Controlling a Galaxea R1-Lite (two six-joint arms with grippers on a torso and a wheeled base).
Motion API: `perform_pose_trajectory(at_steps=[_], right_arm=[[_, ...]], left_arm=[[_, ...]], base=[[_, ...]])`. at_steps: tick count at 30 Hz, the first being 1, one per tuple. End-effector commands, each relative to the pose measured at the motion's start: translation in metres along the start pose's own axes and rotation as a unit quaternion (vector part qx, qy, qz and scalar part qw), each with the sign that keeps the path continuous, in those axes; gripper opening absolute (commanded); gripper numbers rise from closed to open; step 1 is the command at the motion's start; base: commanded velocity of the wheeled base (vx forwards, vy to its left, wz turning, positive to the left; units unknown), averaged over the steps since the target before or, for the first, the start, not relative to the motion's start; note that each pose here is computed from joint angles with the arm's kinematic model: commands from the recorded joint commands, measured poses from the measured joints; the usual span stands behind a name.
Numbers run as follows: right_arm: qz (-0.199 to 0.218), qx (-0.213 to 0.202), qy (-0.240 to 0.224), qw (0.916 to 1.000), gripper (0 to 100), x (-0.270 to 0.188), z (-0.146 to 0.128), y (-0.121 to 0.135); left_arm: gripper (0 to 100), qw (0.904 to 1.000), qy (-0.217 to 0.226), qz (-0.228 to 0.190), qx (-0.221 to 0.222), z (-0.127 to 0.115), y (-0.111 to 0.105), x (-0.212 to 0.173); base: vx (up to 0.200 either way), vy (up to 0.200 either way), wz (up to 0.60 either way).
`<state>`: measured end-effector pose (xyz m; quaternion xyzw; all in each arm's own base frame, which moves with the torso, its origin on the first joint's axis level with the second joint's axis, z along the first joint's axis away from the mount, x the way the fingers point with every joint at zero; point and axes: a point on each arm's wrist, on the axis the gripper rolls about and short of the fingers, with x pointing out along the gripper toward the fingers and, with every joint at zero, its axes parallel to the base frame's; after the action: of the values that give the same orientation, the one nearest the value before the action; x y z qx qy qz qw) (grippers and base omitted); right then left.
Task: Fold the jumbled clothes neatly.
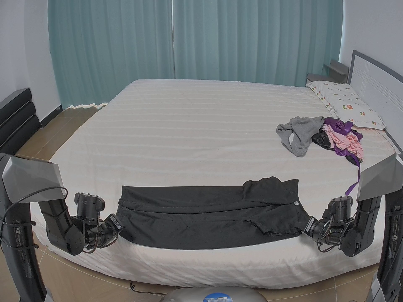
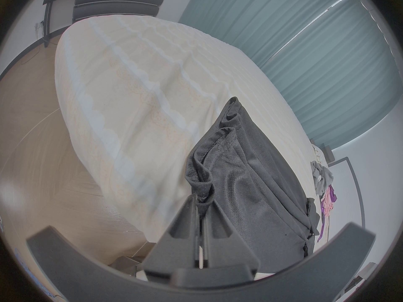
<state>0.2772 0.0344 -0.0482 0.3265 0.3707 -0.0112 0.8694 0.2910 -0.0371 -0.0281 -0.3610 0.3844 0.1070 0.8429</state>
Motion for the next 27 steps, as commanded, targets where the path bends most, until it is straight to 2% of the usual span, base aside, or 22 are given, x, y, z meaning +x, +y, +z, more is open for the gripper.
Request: perform_pose_trajectory(at_steps=[1,15,27], right_arm=[[-0.003,-0.002,-0.003,1.0,0,0.0,-0.002,0.0],[0.021,-0.002,-0.023,0.9995,0,-0.036,0.001,0.009],[0.011,-0.012,0.01,0.9998,0,-0.05,-0.016,0.009]], left_arm=[[0,1.0,0.0,0.0,0.0,0.0,0.0,0.001],[0,0.9995,-0.025,-0.012,-0.014,0.015,-0.002,-0.007],[0,0.9993,-0.03,-0.006,-0.022,0.023,0.003,-0.014]], base=[[0.0,0.0,0.0],[0.0,0.0,0.0],[0.0,0.0,0.0]])
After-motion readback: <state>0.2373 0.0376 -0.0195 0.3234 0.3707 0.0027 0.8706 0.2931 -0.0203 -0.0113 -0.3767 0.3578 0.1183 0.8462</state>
